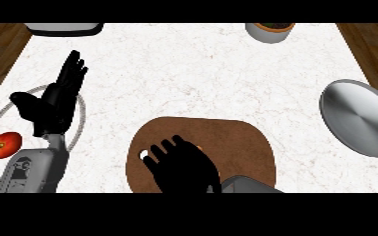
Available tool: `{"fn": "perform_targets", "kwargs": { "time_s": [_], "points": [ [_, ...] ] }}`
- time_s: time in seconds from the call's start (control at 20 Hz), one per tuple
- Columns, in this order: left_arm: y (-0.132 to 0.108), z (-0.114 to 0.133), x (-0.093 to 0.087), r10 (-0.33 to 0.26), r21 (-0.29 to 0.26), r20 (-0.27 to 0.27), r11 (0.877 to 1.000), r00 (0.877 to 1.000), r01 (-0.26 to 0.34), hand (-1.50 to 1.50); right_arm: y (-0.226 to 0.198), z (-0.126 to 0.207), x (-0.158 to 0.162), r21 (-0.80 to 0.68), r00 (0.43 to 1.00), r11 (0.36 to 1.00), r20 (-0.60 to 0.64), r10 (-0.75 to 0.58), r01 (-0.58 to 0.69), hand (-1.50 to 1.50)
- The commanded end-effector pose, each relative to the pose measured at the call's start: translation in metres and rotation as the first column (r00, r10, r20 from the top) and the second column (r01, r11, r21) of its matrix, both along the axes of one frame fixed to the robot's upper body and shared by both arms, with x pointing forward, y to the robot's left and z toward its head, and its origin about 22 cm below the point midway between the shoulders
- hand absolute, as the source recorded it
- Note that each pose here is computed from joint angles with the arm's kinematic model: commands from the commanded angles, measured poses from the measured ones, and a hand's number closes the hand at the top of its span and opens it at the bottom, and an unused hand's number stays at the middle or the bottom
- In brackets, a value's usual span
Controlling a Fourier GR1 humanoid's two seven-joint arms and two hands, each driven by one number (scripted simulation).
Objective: Pick the croissant from the cutting board and place it in the pan
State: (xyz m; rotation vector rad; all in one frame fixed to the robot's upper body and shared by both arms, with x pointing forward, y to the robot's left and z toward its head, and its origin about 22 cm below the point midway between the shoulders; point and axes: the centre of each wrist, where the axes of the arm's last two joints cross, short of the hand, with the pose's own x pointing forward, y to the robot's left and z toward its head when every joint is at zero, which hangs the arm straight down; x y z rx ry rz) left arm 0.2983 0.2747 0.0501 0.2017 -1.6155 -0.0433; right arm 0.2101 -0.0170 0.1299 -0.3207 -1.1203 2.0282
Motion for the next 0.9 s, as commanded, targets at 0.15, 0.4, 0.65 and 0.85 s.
{"fn": "perform_targets", "kwargs": {
  "time_s": [0.15,0.4,0.65,0.85],
  "points": [
    [0.005,0.015,0.006,0.003,0.015,0.000,1.000,1.000,-0.003,0.00,0.005,-0.025,-0.005,-0.097,1.000,0.995,-0.004,0.004,-0.005,-1.50],
    [-0.002,-0.008,-0.005,-0.030,-0.002,-0.008,1.000,1.000,0.030,0.00,0.009,-0.030,0.007,-0.221,0.998,0.975,0.060,0.025,-0.011,-1.50],
    [-0.009,-0.007,-0.013,-0.017,0.007,0.012,1.000,1.000,0.017,0.00,0.011,-0.048,0.003,-0.288,0.995,0.958,0.093,0.030,-0.002,-1.50],
    [-0.002,-0.001,-0.009,-0.006,-0.001,-0.001,1.000,1.000,0.006,0.00,0.020,-0.040,0.021,-0.327,0.994,0.945,0.106,0.022,0.014,-1.50]
  ]
}}
